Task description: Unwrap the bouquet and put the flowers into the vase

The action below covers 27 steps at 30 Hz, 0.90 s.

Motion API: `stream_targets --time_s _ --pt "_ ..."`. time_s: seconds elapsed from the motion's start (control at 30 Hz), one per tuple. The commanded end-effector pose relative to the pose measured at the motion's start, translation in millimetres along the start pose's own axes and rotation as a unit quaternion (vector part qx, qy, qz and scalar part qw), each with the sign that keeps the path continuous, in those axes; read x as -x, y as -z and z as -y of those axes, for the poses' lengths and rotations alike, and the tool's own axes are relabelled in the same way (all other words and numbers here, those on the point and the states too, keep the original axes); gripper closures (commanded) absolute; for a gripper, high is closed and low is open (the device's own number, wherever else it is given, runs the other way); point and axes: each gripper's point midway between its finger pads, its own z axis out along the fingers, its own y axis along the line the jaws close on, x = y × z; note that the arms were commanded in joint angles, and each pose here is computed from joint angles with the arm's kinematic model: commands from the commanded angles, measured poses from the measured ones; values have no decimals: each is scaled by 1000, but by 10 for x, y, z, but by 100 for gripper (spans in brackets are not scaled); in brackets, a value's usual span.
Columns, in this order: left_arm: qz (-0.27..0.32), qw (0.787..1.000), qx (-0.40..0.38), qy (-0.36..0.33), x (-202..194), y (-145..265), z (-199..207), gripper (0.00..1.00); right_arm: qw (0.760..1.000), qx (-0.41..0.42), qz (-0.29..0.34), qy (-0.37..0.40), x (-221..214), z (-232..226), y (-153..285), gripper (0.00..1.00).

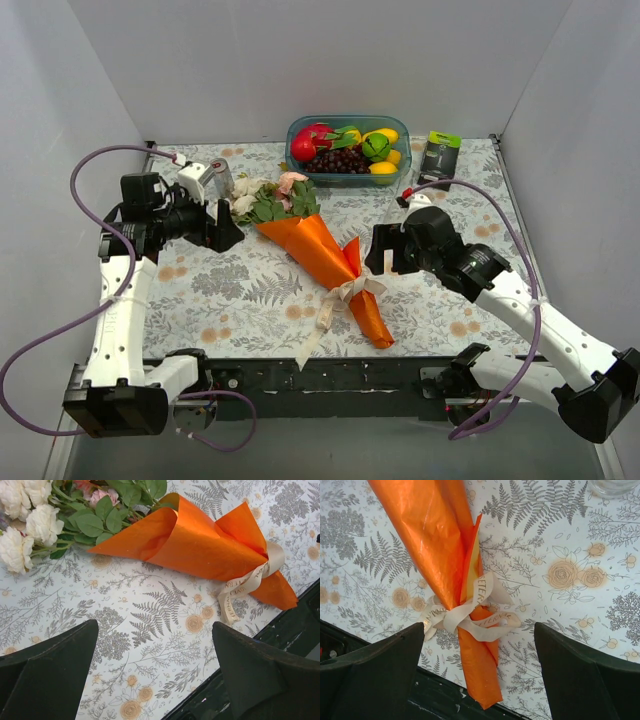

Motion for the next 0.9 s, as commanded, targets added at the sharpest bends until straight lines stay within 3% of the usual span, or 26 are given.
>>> stream_targets --time_s 0.0,0.07,0.13,0.27,0.6,0.87 --pt "-8 1000 -25 -9 -127 -33 73 2 1000 21 17 -6 8 -62 11 2" --pt "-18 999 -27 -11 -199 -70 71 2 1000 23 1 -3 -108 -39 -12 2" --pt "-26 999 -25 -13 -238 -108 52 2 999 36 -2 -3 -178 -52 -27 17" --pt "-39 998 -41 -39 -258 -218 181 2 998 62 -10 -9 -366 -71 -83 33" --pt "-117 983 -78 -119 -577 -704 644 2 997 74 -39 -1 -414 -198 -356 30" --pt "-124 980 -89 -131 -650 -871 762 2 996 86 -34 8 -287 -309 -504 30"
